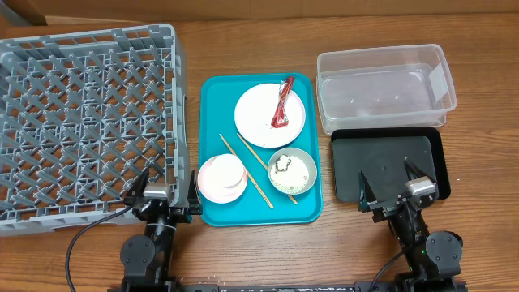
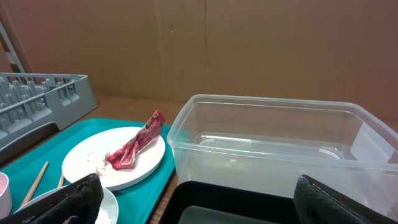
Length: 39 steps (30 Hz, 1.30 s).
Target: Sort waste into correct bins and load items into the dishwasher
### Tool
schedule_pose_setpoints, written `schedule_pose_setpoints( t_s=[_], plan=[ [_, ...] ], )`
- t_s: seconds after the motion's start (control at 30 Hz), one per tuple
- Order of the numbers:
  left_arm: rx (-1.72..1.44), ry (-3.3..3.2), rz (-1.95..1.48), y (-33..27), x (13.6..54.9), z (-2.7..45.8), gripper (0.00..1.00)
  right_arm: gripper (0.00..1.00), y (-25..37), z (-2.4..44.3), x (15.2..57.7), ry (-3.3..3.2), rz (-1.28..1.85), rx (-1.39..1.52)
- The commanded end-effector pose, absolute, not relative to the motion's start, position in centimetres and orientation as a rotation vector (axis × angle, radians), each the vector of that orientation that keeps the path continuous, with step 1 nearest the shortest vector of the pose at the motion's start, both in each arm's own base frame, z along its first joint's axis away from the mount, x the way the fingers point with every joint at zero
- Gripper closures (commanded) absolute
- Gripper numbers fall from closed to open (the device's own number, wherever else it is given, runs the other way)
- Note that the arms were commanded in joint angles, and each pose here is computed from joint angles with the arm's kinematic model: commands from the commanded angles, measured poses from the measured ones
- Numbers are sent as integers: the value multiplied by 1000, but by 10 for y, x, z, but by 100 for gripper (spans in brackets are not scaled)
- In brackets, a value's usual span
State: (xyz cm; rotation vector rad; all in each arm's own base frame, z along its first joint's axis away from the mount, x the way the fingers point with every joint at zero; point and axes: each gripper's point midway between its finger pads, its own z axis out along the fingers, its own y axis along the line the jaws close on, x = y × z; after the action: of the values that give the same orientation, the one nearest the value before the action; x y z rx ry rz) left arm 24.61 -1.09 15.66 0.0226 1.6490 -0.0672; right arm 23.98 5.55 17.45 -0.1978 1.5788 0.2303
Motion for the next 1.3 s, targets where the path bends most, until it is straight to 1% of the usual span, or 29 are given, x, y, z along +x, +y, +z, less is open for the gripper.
schedule_pose_setpoints(
  t_s=[0.0, 0.13, 0.2, 0.33, 0.43, 0.53, 0.63, 0.83, 0.93, 1.0, 1.1, 1.2, 1.27],
  plan=[
    [19, 1645, -81, -13, 246, 157, 0, 0, 56, 173, 240, 1573, 231, -203],
    [2, 1643, -97, -13, 246, 157, 0, 0, 56, 174, 240, 1585, 336, -94],
    [-92, 1650, -177, -12, 246, 156, 0, 0, 55, 175, 239, 1599, 417, -10],
    [-120, 1671, -199, -12, 244, 157, 0, 0, 53, 178, 236, 1653, 441, 41],
    [-146, 1735, -187, -9, 235, 162, 0, 0, 52, 194, 234, 1681, 435, 52],
    [-172, 1818, -160, -4, 220, 182, 0, 0, 55, 223, 236, 1729, 445, 48],
    [-184, 1910, -155, -4, 211, 194, 0, 0, 61, 236, 243, 1814, 467, 37],
    [-198, 2187, -154, -8, 211, 211, 0, 0, 79, 255, 276, 2120, 530, 34],
    [-209, 2315, -145, -8, 214, 217, 0, 0, 80, 248, 289, 2339, 506, 67],
    [-216, 2389, -138, -9, 214, 222, 0, 0, 80, 239, 297, 2468, 463, 14],
    [-223, 2502, -143, -11, 214, 226, 0, 0, 97, 237, 312, 2556, 572, -6],
    [-224, 2560, -160, -14, 214, 223, 0, 0, 110, 256, 333, 2484, 611, -124],
    [-227, 2579, -175, -16, 215, 220, 0, 0, 122, 281, 350, 2377, 595, -180]
  ],
)
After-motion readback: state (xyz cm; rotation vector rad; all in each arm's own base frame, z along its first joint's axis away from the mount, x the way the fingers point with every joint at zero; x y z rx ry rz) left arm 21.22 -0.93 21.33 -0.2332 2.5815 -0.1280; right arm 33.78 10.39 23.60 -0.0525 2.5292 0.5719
